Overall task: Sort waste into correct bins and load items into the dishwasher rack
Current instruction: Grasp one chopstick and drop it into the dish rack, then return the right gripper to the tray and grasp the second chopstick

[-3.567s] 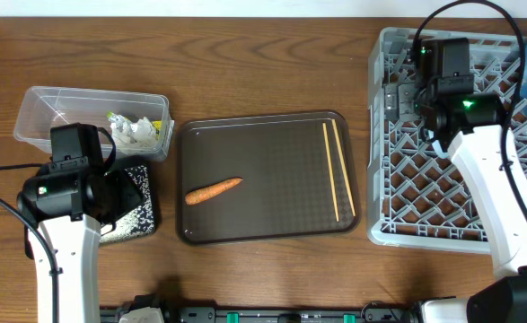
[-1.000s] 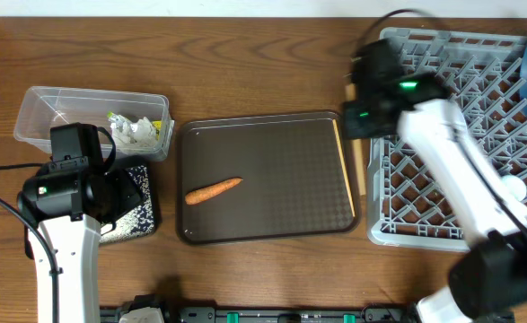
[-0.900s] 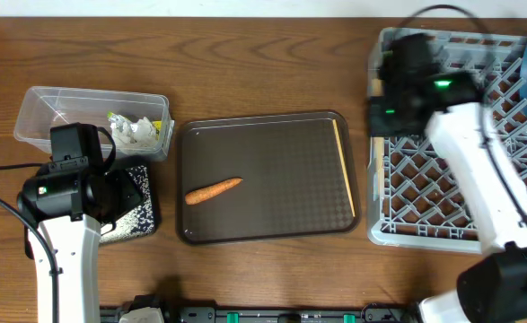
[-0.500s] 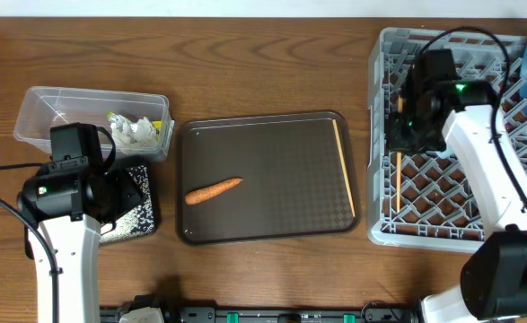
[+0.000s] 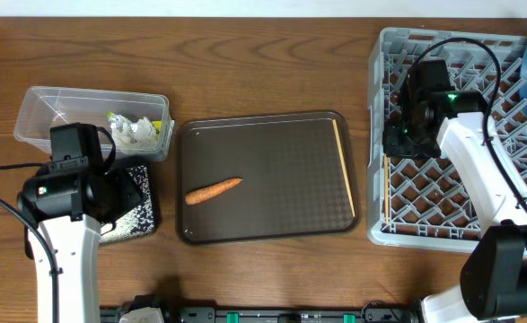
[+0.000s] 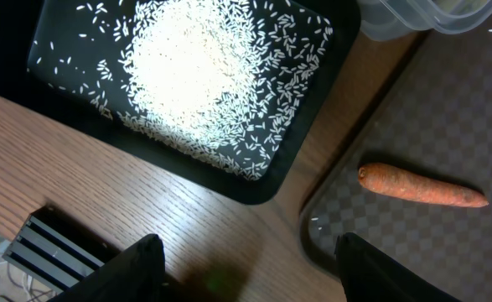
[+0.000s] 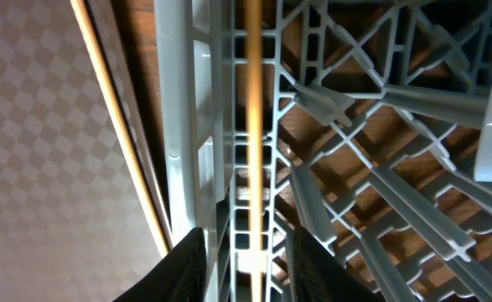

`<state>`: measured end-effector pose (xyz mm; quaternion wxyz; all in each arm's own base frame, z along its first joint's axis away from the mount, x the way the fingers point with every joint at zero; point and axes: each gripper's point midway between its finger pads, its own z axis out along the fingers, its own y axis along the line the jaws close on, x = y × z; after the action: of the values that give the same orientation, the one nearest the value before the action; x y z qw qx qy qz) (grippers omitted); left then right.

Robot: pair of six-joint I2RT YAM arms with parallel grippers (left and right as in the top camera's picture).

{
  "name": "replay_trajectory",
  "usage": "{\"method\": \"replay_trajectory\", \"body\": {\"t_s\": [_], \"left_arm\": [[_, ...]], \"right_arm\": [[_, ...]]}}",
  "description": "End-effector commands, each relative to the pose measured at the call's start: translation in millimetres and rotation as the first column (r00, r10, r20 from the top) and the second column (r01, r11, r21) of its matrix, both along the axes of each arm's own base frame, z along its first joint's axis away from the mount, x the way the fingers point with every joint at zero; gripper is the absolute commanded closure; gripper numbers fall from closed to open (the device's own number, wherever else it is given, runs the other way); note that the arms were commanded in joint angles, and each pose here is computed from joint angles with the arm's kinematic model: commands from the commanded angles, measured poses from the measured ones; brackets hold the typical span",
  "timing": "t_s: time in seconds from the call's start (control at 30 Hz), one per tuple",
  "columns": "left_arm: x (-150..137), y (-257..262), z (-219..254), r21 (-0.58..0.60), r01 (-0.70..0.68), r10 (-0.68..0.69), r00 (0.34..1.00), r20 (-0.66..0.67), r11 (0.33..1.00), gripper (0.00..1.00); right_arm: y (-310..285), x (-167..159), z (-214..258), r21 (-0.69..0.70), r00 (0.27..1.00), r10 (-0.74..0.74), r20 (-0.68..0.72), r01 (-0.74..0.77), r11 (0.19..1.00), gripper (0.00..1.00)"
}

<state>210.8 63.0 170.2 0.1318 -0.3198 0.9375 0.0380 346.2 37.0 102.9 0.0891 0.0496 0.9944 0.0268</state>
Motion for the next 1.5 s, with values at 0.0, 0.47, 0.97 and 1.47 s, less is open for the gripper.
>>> {"method": "replay_trajectory", "body": {"t_s": [0.0, 0.47, 0.97, 1.47], "left_arm": [[-0.2, 1.0, 0.0, -0.002, -0.011, 0.011, 1.0, -0.003, 1.0, 0.32], [-0.3, 1.0, 0.0, -0.002, -0.011, 0.011, 1.0, -0.004, 1.0, 0.32], [-2.1, 0.7, -0.4, -0.003, -0.011, 0.011, 1.0, -0.011, 1.0, 0.32], [-2.1, 0.6, -0.5, -0.003, -0.011, 0.011, 1.0, -0.011, 1.0, 0.32]], "right_arm": [[4.9, -0.1, -2.0, 0.003, 1.0, 0.011, -0.006, -0.011, 1.0, 0.66], [66.0, 60.2, 75.7, 0.056, 0.943, 0.128, 0.307, -0.152, 0.987, 0.48], [94.7, 38.7, -39.8, -0.011, 0.974, 0.227, 0.01, -0.227, 0.974, 0.48], [111.5, 20.1, -86.0, -0.032, 0.952, 0.28, -0.12, -0.286, 0.958, 0.48]]}}
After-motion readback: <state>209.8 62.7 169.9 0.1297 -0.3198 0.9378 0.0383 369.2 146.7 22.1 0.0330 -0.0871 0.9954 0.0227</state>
